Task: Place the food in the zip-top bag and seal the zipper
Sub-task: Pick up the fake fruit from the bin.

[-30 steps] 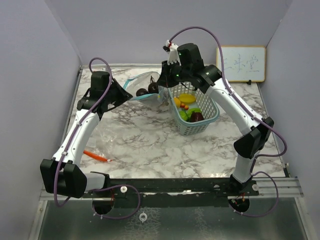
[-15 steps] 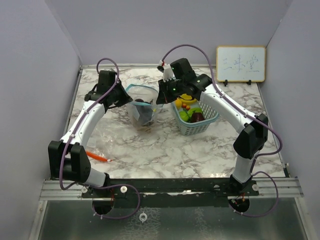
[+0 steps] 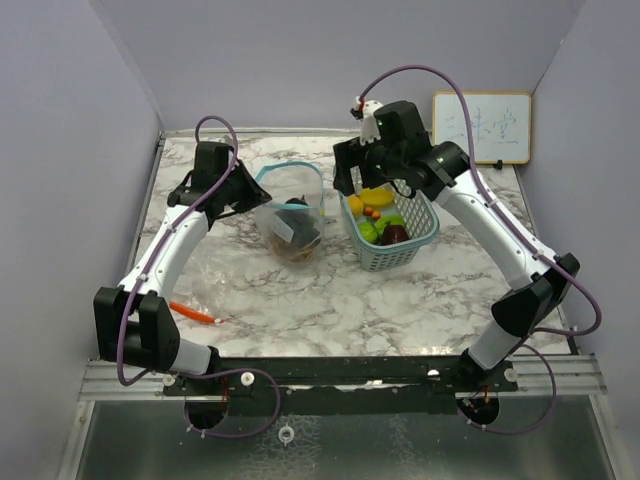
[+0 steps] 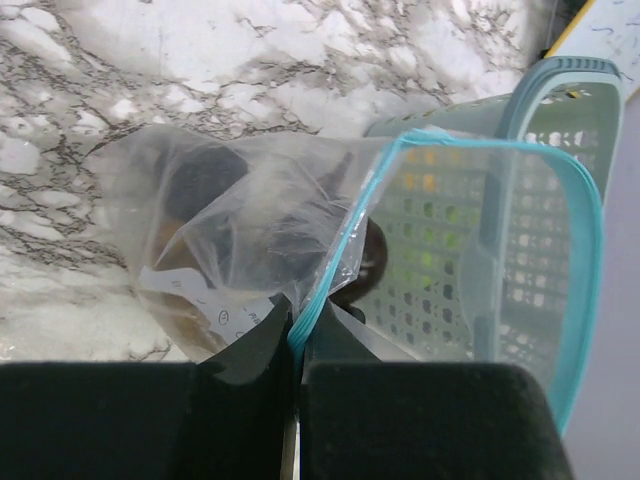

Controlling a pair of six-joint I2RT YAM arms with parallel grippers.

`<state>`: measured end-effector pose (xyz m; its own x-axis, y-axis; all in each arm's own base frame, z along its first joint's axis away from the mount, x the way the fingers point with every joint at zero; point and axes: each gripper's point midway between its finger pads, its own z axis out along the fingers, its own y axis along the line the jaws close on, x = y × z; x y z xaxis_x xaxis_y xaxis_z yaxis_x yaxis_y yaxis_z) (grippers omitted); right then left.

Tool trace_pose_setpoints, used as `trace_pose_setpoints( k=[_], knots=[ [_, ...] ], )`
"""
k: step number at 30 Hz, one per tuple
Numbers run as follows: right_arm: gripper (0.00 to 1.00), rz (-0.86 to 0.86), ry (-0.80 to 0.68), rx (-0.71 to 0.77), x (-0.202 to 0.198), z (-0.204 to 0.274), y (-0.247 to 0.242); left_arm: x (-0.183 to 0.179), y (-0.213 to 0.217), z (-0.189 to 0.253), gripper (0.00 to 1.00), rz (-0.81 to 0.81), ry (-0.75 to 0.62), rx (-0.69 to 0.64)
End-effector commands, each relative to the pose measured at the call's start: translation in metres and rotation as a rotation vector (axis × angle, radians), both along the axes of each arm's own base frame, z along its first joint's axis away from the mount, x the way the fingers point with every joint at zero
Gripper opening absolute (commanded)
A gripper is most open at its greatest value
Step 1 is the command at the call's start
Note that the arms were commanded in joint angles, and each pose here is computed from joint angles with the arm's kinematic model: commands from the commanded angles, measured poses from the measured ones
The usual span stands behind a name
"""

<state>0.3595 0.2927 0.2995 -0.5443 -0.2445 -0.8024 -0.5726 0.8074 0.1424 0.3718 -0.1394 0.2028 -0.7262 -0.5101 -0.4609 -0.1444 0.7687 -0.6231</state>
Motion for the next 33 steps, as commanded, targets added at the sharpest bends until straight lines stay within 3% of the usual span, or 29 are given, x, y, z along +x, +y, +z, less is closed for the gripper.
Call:
trace_pose_setpoints(
  k=[1,15,28,31,33],
  knots=[
    [0.86,-0.231,0.124,-0.131,0.007,-0.040,-0.066,0.004,-0.007,0.040,0.00,-0.025,-0.117,-0.070],
    [0.76,-0.335,0.397,-0.267,0.034,-0.158,-0.100,-0.001,-0.012,0.035,0.00,-0.094,-0.136,-0.075],
    [0.74,-0.332,0.543,-0.388,0.021,-0.254,-0.110,-0.001,-0.005,0.027,0.00,-0.115,-0.123,-0.050],
    [0.67,-0.331,0.528,-0.379,0.023,-0.266,-0.109,0.000,-0.003,0.025,0.00,-0.115,-0.120,-0.049],
    [0.52,-0.338,0.514,-0.384,0.025,-0.270,-0.111,0.000,-0.003,0.024,0.00,-0.115,-0.116,-0.053]
  ],
)
